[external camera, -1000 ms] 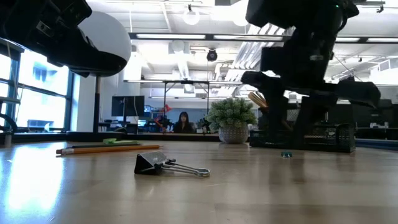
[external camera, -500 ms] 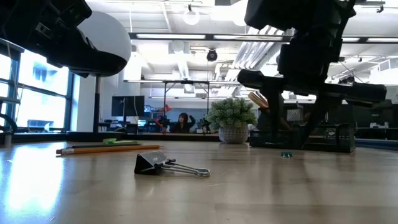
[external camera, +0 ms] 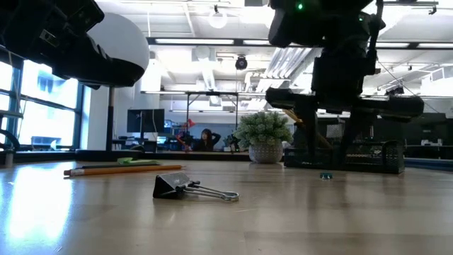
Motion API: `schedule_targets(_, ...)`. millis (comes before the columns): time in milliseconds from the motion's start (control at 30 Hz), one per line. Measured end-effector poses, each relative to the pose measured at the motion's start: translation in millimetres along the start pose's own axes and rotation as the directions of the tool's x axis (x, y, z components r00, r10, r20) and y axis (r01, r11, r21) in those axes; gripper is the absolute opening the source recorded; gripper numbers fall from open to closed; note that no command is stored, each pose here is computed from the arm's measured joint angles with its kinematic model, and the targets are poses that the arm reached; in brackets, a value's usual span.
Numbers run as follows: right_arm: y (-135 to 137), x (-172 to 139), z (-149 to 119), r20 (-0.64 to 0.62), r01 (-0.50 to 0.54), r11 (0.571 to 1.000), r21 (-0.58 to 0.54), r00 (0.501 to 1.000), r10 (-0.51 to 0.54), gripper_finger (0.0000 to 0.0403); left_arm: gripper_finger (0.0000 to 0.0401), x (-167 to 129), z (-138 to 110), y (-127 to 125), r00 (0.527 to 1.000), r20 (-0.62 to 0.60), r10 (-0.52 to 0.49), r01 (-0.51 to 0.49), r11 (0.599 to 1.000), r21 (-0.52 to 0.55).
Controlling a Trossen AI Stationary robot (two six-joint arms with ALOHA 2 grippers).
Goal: Pick and place office supplies into organizer
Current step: Put the blue binder clip into the desk organizer
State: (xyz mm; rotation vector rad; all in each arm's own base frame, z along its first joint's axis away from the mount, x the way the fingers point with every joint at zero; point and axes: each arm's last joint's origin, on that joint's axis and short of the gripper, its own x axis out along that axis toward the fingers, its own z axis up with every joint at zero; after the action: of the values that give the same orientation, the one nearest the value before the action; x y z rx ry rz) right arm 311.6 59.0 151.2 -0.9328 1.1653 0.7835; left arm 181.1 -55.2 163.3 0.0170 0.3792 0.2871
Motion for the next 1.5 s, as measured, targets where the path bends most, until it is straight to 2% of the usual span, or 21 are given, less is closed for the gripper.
schedule_targets(233,1,10,-1,-0.014,-0.035,0.999,-0.023,0.999,0.035,0.013,0.0001,0,0,0,1.0,0.0,0.0,0.0,1.0,0.0)
schedule_targets(500,-1,11,-4,0.0,-0.05,0.999,0.005,0.999,0.05,0.0125,0.0001,0,0,0,1.0,0.0,0.0,0.0,1.0,0.0)
schedule_targets(967,-3,10,-4,-0.003,-0.055,0.993,0.104,0.998,0.056,0.0043,0.0001,0,0,0,1.0,0.0,0.0,0.0,1.0,0.0)
schedule_targets(1133,-10,1,-1,-0.058,-0.009,0.987,0.159,0.998,0.019,0.0049,0.0001,0,0,0,1.0,0.0,0.0,0.0,1.0,0.0)
schedule_targets(1333,-26,-17,-6,-0.206,0.078,0.98,0.183,0.978,-0.04,0.0062,0.0001,0,0,0,1.0,0.0,0.0,0.0,1.0,0.0)
schedule_targets(1500,-45,-32,-29,-0.347,0.177,0.934,0.309,0.936,-0.063,0.0055,0.0001,0,0,0,1.0,0.0,0.0,0.0,1.0,-0.001)
